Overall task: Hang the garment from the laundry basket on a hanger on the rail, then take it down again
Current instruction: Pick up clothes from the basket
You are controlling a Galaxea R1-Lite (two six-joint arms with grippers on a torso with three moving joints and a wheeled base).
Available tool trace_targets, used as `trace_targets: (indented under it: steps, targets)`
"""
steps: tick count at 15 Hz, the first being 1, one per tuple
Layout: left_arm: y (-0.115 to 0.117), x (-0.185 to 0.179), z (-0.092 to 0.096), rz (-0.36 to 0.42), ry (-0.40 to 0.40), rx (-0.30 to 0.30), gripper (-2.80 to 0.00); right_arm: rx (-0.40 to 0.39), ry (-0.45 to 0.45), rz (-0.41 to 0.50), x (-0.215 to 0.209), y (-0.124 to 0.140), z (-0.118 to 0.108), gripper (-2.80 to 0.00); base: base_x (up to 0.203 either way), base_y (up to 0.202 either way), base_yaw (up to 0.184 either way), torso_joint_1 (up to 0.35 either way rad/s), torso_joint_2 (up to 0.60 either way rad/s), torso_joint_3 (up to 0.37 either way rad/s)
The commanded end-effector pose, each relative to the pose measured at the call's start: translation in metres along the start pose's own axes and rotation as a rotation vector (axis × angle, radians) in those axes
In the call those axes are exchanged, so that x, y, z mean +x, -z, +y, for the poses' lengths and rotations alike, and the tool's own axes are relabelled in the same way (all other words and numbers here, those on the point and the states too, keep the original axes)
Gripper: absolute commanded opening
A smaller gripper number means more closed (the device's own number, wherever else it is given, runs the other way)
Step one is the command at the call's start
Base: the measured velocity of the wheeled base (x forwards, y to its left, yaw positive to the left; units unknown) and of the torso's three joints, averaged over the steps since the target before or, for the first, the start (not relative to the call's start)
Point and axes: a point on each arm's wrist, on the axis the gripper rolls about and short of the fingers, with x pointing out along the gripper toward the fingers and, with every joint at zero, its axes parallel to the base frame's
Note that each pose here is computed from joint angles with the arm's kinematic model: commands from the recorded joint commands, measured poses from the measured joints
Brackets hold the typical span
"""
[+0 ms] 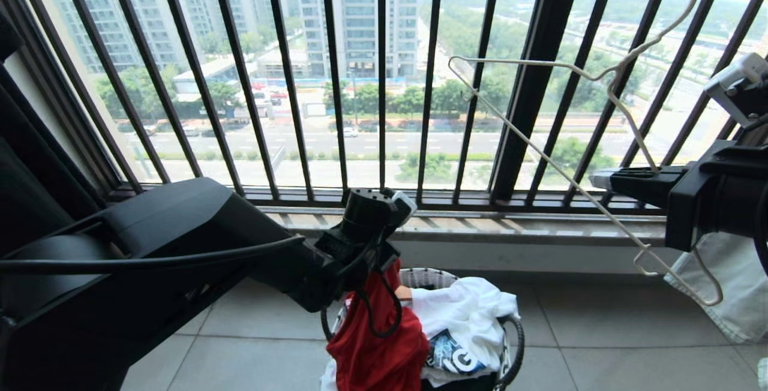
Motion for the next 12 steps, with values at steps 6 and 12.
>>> trace_targets:
  steps: [6, 12]
  targets:
    - [-0.0003, 0.0001, 0.0003, -0.003, -0.002, 0.000, -2.80, -0.001, -0.002, 0.003, 0.0012, 0.0005, -0.0001, -2.80, 0.000, 0.000, 0.000, 0.000, 0.00, 0.198]
    - [-0.0008, -0.0002, 0.0006, -0.006, -0.002, -0.004, -2.80, 0.000, -0.002, 0.003, 0.0012, 0.0005, -0.0001, -2.80, 0.000, 0.000, 0.000, 0.002, -0.02, 0.085]
